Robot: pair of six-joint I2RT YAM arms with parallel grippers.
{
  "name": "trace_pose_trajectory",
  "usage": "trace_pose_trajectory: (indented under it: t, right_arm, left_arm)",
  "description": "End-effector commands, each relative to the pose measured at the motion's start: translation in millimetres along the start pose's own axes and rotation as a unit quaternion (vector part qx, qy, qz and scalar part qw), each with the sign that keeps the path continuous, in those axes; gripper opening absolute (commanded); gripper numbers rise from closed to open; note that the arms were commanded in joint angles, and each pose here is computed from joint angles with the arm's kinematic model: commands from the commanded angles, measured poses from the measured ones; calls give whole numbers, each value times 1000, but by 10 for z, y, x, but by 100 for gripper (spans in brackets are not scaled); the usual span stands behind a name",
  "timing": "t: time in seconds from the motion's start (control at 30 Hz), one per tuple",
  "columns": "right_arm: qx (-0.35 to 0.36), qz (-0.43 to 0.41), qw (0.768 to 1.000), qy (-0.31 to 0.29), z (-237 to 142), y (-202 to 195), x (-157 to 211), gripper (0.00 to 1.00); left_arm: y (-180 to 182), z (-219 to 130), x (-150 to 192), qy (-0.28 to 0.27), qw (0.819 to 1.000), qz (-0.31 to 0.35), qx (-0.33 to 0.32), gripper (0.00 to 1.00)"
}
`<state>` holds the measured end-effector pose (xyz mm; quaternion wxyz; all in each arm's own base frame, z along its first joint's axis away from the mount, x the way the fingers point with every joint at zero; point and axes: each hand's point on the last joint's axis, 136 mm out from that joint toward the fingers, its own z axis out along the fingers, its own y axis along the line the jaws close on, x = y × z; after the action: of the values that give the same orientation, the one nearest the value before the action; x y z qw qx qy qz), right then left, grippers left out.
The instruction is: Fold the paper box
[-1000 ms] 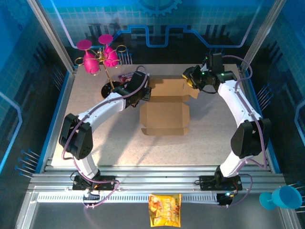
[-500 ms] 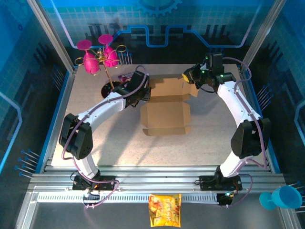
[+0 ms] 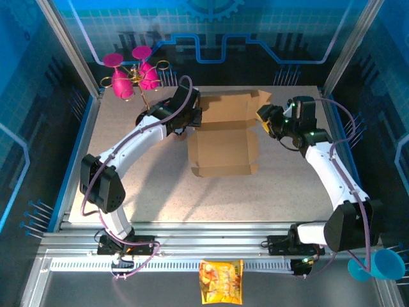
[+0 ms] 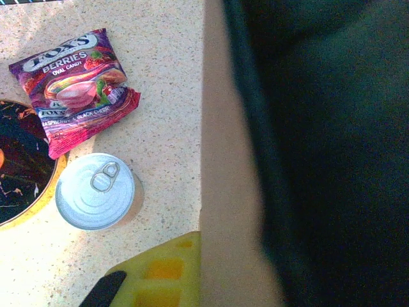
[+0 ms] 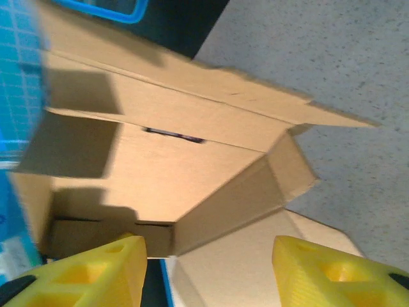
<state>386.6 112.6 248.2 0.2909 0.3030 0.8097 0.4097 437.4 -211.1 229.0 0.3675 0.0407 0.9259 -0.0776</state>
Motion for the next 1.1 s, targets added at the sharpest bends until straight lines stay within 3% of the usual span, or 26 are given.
trace_pose_trajectory:
  t: [0.0,0.4,0.87,1.07]
  right_arm:
    - [-6,-39,999,-26,51,-118,-49,57]
    - [26,-72,997,17,497,-210,-83,46]
    - [60,-81,994,35,602,-337,17,45]
    - [73,-81,994,10,490,-489,-37,52]
  left_arm:
    - [2,5,35,22,1000,-9,-3,0]
    - [-25,-12,13,41,999,-8,-2,0]
    - [-63,22,-2,50,999,-11,2,0]
    - [-66,36,-2,52,999,-9,5,0]
